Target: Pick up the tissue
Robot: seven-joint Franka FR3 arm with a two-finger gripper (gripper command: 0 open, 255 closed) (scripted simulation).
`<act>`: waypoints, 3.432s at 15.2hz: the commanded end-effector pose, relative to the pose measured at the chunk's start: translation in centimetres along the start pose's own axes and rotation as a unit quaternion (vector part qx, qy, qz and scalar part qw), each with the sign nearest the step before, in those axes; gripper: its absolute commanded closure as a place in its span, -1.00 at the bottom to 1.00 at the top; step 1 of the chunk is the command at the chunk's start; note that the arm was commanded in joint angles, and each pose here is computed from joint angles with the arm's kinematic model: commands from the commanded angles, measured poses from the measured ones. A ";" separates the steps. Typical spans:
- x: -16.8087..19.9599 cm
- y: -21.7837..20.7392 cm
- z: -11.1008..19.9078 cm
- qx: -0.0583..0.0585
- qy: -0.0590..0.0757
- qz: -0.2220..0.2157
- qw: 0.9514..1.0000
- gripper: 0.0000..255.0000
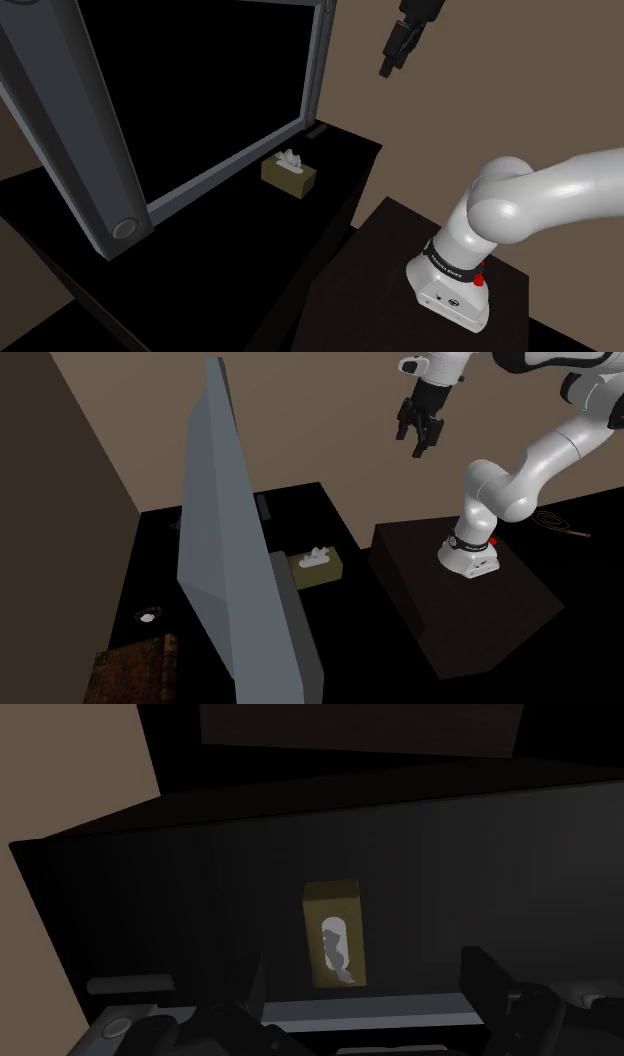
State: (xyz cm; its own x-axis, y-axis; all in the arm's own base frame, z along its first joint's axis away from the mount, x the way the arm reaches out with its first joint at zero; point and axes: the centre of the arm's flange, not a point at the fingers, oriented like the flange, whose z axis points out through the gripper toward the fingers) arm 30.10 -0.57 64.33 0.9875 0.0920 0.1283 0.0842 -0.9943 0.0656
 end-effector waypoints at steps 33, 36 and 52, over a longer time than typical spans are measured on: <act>24.4 -6.0 38.7 -0.208 -0.229 0.064 0.949 -1.00; 24.2 -6.1 40.3 -0.208 -0.229 0.064 0.949 -1.00; 24.0 -6.2 41.7 -0.208 -0.229 0.064 0.949 1.00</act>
State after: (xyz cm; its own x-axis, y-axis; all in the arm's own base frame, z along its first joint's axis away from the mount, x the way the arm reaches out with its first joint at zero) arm 58.84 5.46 25.62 0.9485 -0.1573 -0.2749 -0.0078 -0.8792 0.4764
